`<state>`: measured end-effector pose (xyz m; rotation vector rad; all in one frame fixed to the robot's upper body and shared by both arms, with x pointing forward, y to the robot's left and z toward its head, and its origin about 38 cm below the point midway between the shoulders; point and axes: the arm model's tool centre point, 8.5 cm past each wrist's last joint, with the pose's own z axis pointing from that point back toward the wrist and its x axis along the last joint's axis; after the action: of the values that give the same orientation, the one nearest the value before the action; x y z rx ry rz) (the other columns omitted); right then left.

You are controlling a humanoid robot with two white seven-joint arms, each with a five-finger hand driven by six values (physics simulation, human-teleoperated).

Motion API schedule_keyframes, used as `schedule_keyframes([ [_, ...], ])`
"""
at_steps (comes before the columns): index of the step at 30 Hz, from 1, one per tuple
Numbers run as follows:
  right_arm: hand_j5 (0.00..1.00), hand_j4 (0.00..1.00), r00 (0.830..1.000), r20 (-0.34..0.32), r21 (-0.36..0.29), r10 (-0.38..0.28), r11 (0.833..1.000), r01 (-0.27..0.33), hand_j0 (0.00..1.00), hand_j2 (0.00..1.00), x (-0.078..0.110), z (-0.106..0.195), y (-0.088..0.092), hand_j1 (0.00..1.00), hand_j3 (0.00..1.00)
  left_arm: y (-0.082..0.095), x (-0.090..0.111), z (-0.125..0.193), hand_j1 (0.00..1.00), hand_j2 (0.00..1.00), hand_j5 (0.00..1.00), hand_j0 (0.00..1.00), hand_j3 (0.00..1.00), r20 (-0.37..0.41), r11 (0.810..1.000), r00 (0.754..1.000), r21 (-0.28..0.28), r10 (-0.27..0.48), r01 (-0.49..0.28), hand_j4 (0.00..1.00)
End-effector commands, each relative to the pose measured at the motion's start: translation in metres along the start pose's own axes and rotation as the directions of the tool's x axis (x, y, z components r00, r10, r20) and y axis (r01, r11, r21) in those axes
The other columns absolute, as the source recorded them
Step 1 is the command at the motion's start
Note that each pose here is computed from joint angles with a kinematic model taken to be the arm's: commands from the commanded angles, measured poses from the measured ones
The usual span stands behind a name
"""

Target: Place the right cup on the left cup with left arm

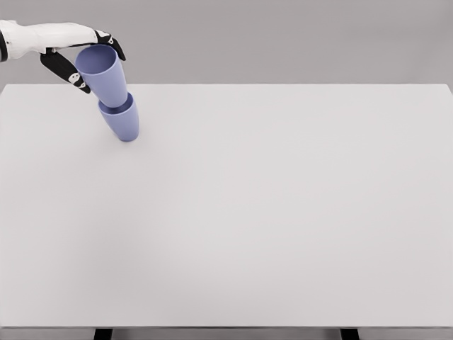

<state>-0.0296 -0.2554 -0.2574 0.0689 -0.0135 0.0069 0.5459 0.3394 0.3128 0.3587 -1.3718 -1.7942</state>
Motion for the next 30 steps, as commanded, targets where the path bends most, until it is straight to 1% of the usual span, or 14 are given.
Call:
schedule_keyframes([
  [1, 1.0, 1.0, 1.0, 0.0, 0.0, 0.0, 1.0, 0.0, 1.0, 1.0, 0.0, 0.0, 0.0, 1.0, 1.0, 0.001, 0.0, 0.0, 0.56, 0.56, 0.56, 0.56, 0.56, 0.001, 1.0, 1.0, 0.007, 0.005, -0.005, 0.56],
  [10, 1.0, 1.0, 1.0, 0.0, 0.0, 0.0, 1.0, 0.0, 1.0, 1.0, 0.0, 0.0, 0.0, 1.0, 1.0, -0.001, 0.0, -0.001, 0.56, 0.56, 0.56, 0.56, 0.56, 0.001, 1.0, 1.0, 0.002, 0.005, -0.005, 0.56],
  [12, 1.0, 1.0, 1.0, 0.0, 0.0, 0.0, 1.0, 0.0, 1.0, 1.0, 0.0, 0.0, 0.0, 1.0, 1.0, -0.002, 0.004, -0.007, 0.56, 0.56, 0.56, 0.56, 0.56, 0.013, 1.0, 1.0, -0.002, 0.005, -0.005, 0.56],
  [20, 1.0, 1.0, 1.0, 0.0, 0.0, 0.0, 1.0, 0.0, 1.0, 1.0, 0.0, 0.0, 0.0, 1.0, 1.0, -0.003, 0.003, -0.007, 0.56, 0.56, 0.56, 0.56, 0.56, 0.012, 1.0, 1.0, -0.001, 0.008, -0.008, 0.56],
  [23, 1.0, 1.0, 1.0, 0.0, 0.0, 0.0, 1.0, 0.0, 1.0, 1.0, 0.0, 0.0, 0.0, 1.0, 1.0, -0.005, -0.004, -0.003, 0.56, 0.56, 0.56, 0.56, 0.56, -0.009, 1.0, 1.0, 0.003, 0.018, -0.018, 0.56],
  [27, 1.0, 1.0, 1.0, 0.0, 0.0, 0.0, 1.0, 0.0, 1.0, 1.0, 0.0, 0.0, 0.0, 1.0, 1.0, -0.005, -0.004, -0.003, 0.56, 0.56, 0.56, 0.56, 0.56, -0.011, 1.0, 1.0, 0.0, 0.018, -0.018, 0.56],
  [29, 1.0, 1.0, 1.0, 0.0, 0.0, 0.002, 1.0, -0.002, 1.0, 1.0, 0.0, 0.0, 0.0, 1.0, 1.0, -0.007, -0.01, -0.001, 0.57, 0.57, 0.57, 0.57, 0.57, -0.031, 1.0, 0.999, 0.001, 0.028, -0.028, 0.57],
  [30, 1.0, 1.0, 1.0, 0.0, 0.0, 0.0, 1.0, 0.0, 1.0, 1.0, 0.0, 0.0, 0.0, 1.0, 1.0, -0.008, -0.009, -0.004, 0.57, 0.57, 0.57, 0.57, 0.57, -0.026, 1.0, 0.999, -0.001, 0.029, -0.029, 0.57],
])
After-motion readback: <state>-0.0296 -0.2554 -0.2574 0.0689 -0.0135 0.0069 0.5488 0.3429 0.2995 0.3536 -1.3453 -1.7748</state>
